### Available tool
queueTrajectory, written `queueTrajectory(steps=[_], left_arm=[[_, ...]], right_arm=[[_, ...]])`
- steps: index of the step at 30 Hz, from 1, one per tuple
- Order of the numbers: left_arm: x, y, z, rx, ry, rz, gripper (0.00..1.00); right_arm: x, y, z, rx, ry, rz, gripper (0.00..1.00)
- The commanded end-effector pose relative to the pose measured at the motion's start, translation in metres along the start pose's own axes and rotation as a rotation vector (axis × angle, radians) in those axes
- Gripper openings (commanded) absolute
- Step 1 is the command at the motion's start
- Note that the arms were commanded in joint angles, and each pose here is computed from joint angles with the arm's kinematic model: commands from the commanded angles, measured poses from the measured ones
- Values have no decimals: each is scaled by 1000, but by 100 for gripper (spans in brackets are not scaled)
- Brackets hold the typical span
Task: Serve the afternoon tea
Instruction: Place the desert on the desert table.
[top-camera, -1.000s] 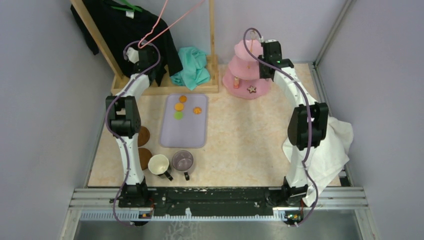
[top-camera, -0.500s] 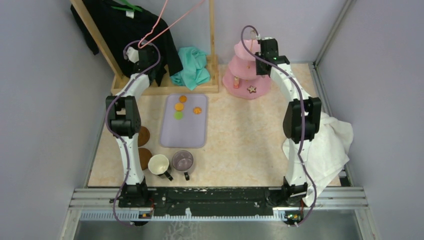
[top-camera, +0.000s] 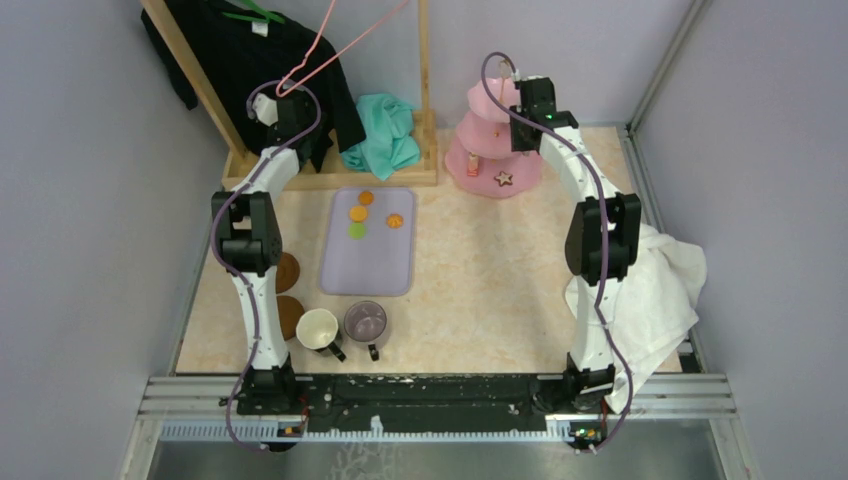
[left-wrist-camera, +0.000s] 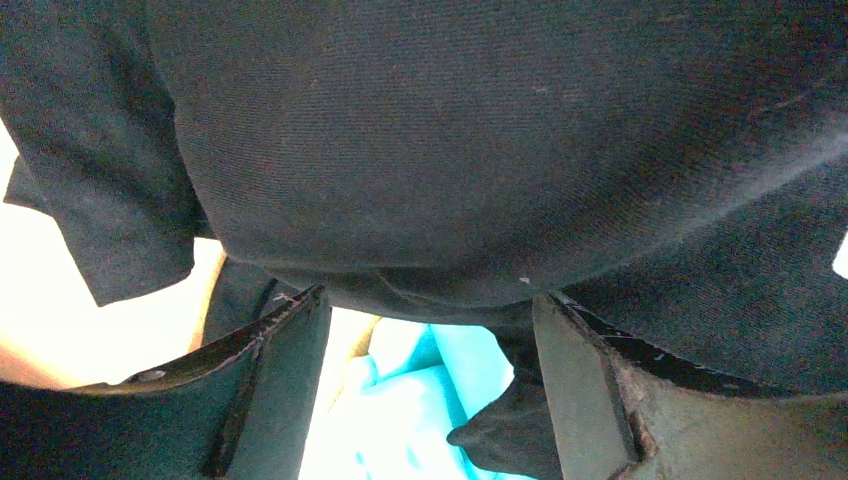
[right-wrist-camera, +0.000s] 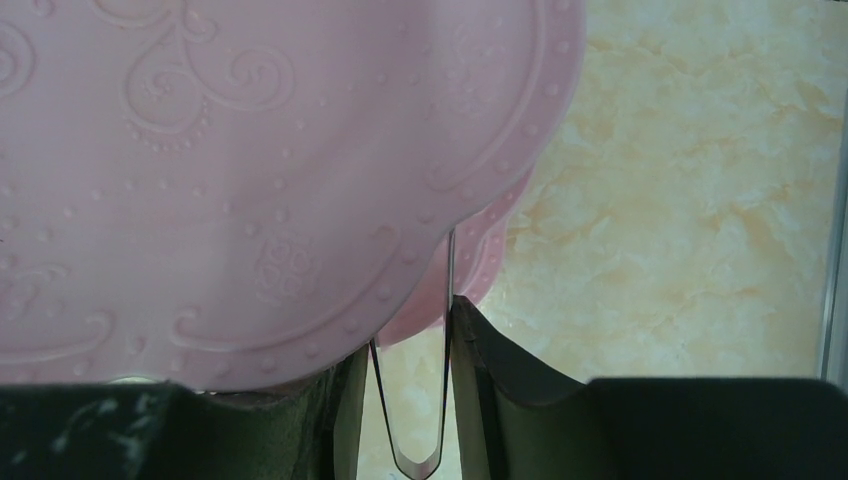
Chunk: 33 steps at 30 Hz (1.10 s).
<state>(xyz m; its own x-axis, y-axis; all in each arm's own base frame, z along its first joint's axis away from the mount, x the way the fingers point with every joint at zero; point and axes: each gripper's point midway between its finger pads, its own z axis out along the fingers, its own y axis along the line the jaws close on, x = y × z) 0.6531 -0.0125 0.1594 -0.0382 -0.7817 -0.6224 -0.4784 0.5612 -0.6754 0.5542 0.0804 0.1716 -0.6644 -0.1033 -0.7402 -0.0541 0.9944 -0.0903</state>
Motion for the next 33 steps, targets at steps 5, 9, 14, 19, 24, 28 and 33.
queueTrajectory(steps=[5, 9, 14, 19, 24, 28, 33], left_arm=[[-1, 3, 4, -6, -6, 15, 79], [0, 2, 3, -4, -4, 12, 79], [0, 2, 1, -2, -1, 9, 79], [0, 1, -1, 1, -1, 9, 79], [1, -1, -3, 5, 1, 11, 79], [1, -3, -5, 10, 0, 10, 79], [3, -4, -6, 10, 3, 12, 79]], right_arm=[[-26, -6, -14, 10, -87, 27, 34], [-25, -7, -17, 13, -87, 29, 35], [-23, -9, -21, 16, -91, 31, 35], [-25, -10, -28, 17, -103, 35, 35], [-24, -10, -33, 13, -107, 40, 35], [-22, -9, -34, 9, -108, 41, 36], [-19, -9, -35, 9, -105, 40, 38]])
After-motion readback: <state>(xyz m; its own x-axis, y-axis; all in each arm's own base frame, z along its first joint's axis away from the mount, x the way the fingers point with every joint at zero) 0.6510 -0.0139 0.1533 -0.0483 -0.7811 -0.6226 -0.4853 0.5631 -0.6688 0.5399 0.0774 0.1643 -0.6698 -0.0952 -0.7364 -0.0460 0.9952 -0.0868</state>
